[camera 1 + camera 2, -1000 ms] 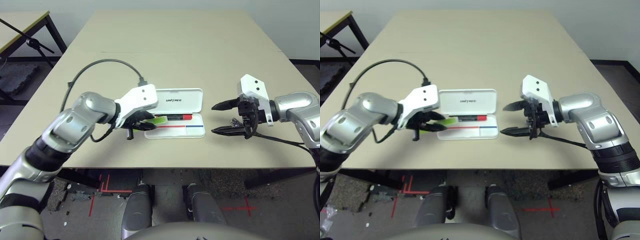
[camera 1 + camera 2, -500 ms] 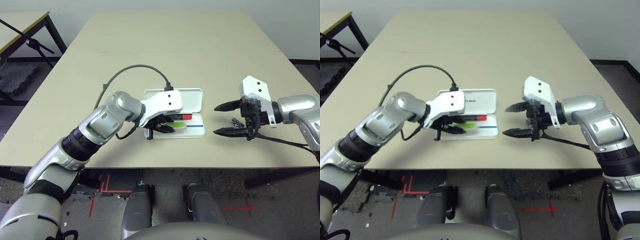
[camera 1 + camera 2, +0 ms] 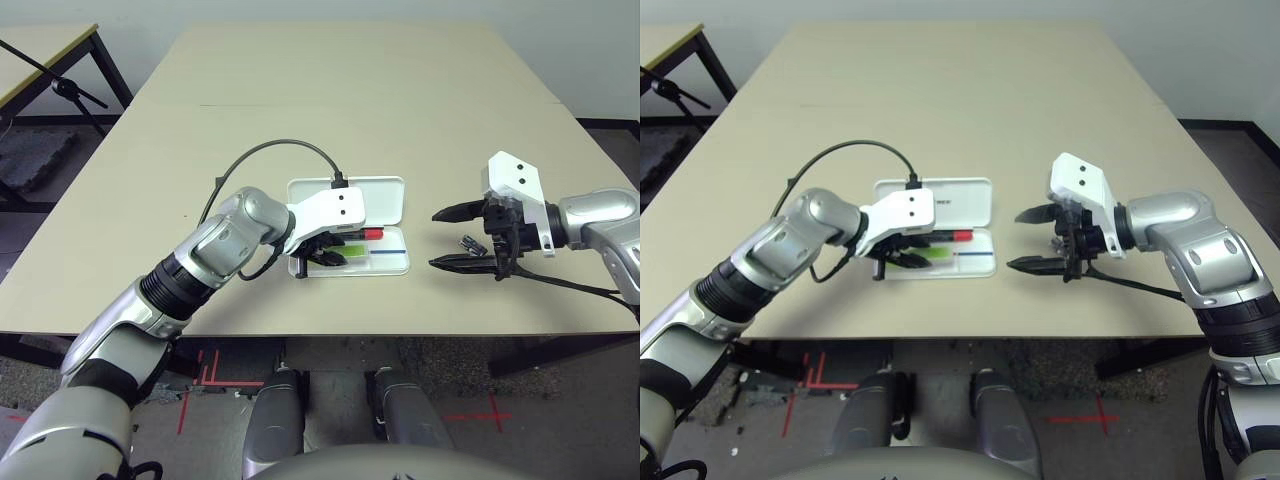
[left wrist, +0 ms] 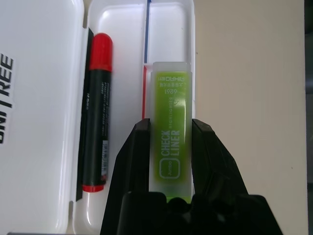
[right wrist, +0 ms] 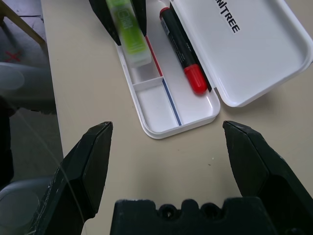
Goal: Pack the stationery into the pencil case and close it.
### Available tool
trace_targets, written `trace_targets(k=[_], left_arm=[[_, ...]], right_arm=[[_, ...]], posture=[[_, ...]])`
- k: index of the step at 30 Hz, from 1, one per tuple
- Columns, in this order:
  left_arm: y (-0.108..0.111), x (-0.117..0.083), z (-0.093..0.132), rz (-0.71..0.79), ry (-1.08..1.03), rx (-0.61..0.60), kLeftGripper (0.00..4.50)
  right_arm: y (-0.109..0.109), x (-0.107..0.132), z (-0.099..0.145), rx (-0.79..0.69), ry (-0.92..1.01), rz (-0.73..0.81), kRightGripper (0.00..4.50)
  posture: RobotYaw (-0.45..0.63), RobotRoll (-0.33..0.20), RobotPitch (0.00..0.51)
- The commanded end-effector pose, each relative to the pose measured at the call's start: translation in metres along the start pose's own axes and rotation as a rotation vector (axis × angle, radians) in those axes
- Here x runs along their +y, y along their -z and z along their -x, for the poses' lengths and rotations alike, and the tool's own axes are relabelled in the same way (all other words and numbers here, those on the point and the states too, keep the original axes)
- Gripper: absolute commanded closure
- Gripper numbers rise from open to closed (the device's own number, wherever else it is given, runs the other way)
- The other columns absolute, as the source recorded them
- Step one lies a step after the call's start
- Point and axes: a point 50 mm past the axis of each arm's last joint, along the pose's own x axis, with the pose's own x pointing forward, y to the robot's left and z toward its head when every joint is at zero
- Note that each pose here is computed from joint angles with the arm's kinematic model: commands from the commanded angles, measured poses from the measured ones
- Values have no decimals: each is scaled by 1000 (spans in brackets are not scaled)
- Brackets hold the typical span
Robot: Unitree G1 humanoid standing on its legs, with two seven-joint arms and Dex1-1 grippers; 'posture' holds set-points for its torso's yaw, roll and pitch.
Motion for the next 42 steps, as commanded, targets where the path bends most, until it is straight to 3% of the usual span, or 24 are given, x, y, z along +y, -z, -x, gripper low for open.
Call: trace_targets(k=[1, 8, 17, 26, 35, 39, 42], left_arm=[[1, -6, -2, -7, 22, 10, 2671], [-2, -1, 6, -9, -18, -6, 34], [-9, 10, 44, -24, -119, -101, 8], [-5, 4, 85, -55, -115, -229, 8], [-3, 0, 83, -52, -125, -240, 8], [-2, 0, 80, -51, -129, -237, 8], [-2, 0, 77, -50, -127, -238, 8]], right_arm=[[-2, 0, -1, 4, 2, 19, 0], [-2, -4, -1, 5, 7, 24, 0], [1, -6, 4, 21, 21, 18, 0], [9, -6, 6, 49, 20, -25, 0], [6, -10, 13, 84, 117, -131, 0], [-3, -19, 26, 37, 243, -230, 0], [4, -24, 34, 61, 324, -267, 0]], posture=[[-104, 0, 76], [-95, 0, 72], [-89, 0, 74], [-83, 0, 80], [-78, 0, 85], [-87, 0, 88], [-90, 0, 89]])
